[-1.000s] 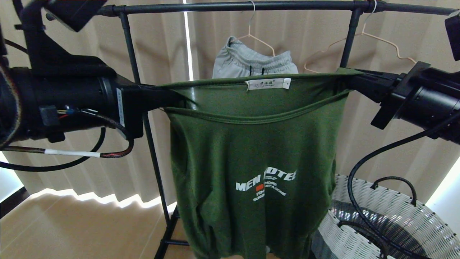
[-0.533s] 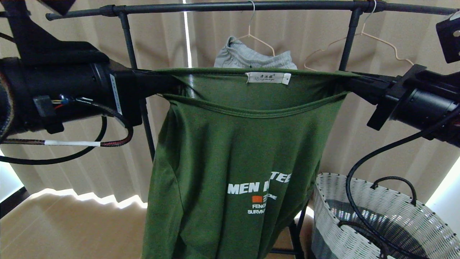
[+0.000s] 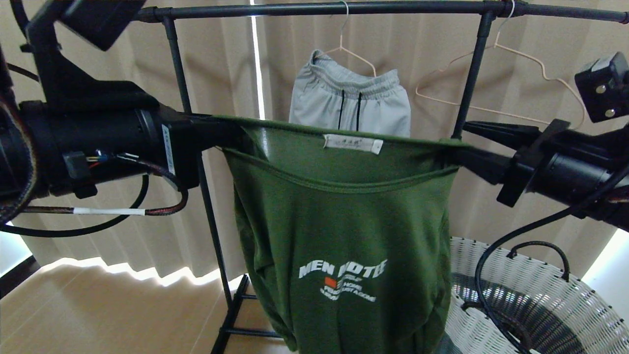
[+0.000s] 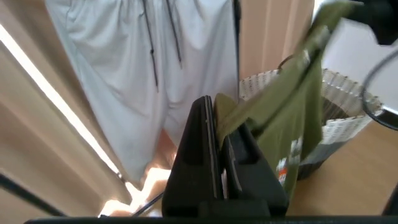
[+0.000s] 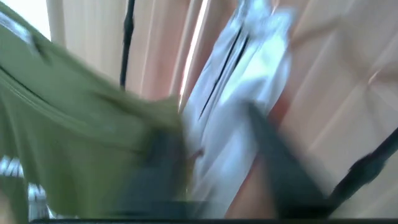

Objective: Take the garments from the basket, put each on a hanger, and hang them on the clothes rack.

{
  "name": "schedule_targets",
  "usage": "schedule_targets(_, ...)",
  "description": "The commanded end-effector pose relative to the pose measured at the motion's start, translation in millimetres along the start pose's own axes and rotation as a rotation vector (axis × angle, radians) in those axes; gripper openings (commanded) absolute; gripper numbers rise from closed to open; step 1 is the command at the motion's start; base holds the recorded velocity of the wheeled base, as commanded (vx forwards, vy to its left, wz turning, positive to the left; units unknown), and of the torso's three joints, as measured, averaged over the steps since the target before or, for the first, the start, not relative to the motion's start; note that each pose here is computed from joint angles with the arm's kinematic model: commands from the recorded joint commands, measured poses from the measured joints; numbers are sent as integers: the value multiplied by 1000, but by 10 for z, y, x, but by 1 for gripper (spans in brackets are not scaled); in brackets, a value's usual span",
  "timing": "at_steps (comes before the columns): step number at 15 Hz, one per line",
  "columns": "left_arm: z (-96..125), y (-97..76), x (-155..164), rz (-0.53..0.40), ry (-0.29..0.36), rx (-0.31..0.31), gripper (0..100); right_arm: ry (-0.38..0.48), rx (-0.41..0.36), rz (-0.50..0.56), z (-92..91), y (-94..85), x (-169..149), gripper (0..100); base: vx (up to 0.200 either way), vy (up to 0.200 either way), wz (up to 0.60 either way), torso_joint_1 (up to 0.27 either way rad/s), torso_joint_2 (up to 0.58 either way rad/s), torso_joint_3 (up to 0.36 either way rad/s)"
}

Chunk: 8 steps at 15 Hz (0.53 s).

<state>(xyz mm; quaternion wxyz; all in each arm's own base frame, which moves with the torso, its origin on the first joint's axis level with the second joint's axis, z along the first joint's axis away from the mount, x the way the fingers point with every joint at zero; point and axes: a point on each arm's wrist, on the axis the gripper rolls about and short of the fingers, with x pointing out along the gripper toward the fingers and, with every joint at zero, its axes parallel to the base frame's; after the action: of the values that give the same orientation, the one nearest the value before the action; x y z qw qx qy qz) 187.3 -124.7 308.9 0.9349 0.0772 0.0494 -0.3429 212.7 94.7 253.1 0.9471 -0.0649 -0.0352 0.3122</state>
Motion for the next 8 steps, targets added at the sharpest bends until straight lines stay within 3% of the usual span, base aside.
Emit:
schedule_targets(1, -142, 33, 20, 51, 55, 4, 0, 39, 23, 28, -162, 92, -184, 100, 0, 0, 0, 0, 0, 0)
schedule_targets(2, -296, 67, 25, 110, 109, 24, 0, 44, 49, 96, -311, 202, -354, 100, 0, 0, 0, 0, 0, 0)
schedule_targets(4, -387, 74, 29, 123, 117, 21, 0, 0, 67, 166, -356, 257, -476, 100, 0, 0, 0, 0, 0, 0)
schedule_targets(8, -520, 81, 101, 161, 167, 38, 0, 0, 115, 183, -400, 292, -591, 100, 0, 0, 0, 0, 0, 0)
